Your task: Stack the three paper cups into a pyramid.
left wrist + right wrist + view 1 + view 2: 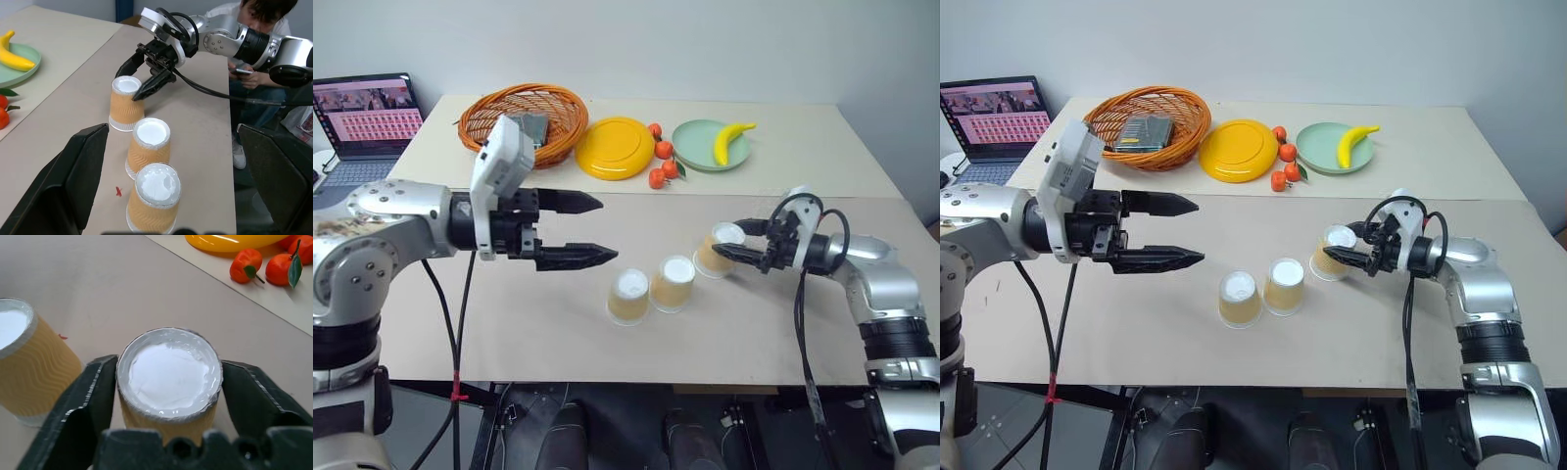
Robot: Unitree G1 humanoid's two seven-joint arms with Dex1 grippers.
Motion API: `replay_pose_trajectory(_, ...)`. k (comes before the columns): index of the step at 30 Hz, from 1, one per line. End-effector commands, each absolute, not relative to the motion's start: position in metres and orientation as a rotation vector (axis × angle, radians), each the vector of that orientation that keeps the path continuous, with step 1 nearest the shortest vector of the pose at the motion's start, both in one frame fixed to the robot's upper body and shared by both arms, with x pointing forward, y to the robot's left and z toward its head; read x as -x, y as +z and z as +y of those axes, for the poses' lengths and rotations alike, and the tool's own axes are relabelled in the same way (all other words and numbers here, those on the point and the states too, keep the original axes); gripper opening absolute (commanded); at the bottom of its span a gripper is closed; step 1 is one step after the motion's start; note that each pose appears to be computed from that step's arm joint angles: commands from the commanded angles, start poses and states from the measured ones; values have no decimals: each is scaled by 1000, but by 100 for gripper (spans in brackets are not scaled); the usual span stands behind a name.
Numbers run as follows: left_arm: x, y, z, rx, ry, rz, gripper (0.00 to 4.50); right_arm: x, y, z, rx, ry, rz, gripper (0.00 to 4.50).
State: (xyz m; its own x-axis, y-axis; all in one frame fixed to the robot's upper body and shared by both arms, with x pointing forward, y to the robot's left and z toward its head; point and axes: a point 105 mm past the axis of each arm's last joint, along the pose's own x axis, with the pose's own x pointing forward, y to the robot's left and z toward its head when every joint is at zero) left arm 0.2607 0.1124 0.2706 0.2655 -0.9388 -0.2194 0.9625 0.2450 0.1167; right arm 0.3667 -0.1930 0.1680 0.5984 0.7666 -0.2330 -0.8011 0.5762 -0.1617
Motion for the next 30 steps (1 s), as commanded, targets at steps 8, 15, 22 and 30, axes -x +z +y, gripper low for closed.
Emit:
replay_pose_trajectory(8,-257,276,111,-290,-1311,66,450,-366,204,-202,330,898,45,262)
replay_pose_trajectory(15,-259,270,113,-279,-1339,85,450,-340,259,-197,444,958,25,262)
replay_pose_trajectory(22,-266,253,107,-278,-1371,95,450,-323,304,-149,476,1121,36,262)
replay_pose_trajectory(30,-267,246,108,-282,-1371,95,450,-305,305,-113,444,1271,103,262)
